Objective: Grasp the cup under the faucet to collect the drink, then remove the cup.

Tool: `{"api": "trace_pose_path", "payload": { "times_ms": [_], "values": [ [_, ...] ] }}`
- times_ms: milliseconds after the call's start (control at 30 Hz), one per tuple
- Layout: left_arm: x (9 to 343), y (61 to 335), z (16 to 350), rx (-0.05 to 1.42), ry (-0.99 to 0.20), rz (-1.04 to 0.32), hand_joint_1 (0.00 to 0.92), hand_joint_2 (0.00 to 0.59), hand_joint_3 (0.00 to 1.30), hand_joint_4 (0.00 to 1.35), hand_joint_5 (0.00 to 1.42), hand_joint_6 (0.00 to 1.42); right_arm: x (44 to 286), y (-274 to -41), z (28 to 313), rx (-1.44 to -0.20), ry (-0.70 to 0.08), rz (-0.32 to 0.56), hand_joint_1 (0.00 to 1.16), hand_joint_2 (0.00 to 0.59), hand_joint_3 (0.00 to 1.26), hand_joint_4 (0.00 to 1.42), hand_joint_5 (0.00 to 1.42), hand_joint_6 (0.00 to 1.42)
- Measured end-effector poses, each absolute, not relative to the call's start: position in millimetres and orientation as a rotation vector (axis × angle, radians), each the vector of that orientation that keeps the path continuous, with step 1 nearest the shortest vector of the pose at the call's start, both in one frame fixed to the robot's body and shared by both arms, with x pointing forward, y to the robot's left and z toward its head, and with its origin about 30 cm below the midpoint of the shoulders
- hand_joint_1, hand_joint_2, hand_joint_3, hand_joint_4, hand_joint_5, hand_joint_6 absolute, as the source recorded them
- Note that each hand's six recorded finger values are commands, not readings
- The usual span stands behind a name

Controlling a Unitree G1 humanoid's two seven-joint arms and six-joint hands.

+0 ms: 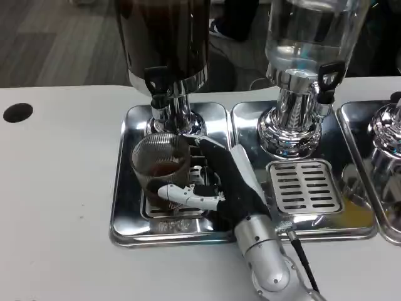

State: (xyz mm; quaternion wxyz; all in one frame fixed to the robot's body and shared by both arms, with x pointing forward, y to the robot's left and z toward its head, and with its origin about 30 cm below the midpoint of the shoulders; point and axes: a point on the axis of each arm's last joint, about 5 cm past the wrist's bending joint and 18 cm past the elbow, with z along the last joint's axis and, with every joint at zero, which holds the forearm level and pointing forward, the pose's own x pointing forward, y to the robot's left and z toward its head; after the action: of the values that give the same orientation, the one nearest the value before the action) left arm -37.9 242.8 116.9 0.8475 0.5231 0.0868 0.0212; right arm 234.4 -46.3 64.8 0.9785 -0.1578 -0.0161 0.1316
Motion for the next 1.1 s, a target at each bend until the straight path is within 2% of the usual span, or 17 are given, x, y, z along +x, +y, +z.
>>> {"api": "trace_pose_path", "payload": {
  "times_ms": [1100],
  "values": [
    [-23,237,108,1.071,0.188,0.009,0.000,0.086,0.38,0.28,0.37,0.52,217,-70,65,-0.246,-0.037,0.247,0.78,0.093,0.43,0.41,0.41,0.18]
  ]
}}
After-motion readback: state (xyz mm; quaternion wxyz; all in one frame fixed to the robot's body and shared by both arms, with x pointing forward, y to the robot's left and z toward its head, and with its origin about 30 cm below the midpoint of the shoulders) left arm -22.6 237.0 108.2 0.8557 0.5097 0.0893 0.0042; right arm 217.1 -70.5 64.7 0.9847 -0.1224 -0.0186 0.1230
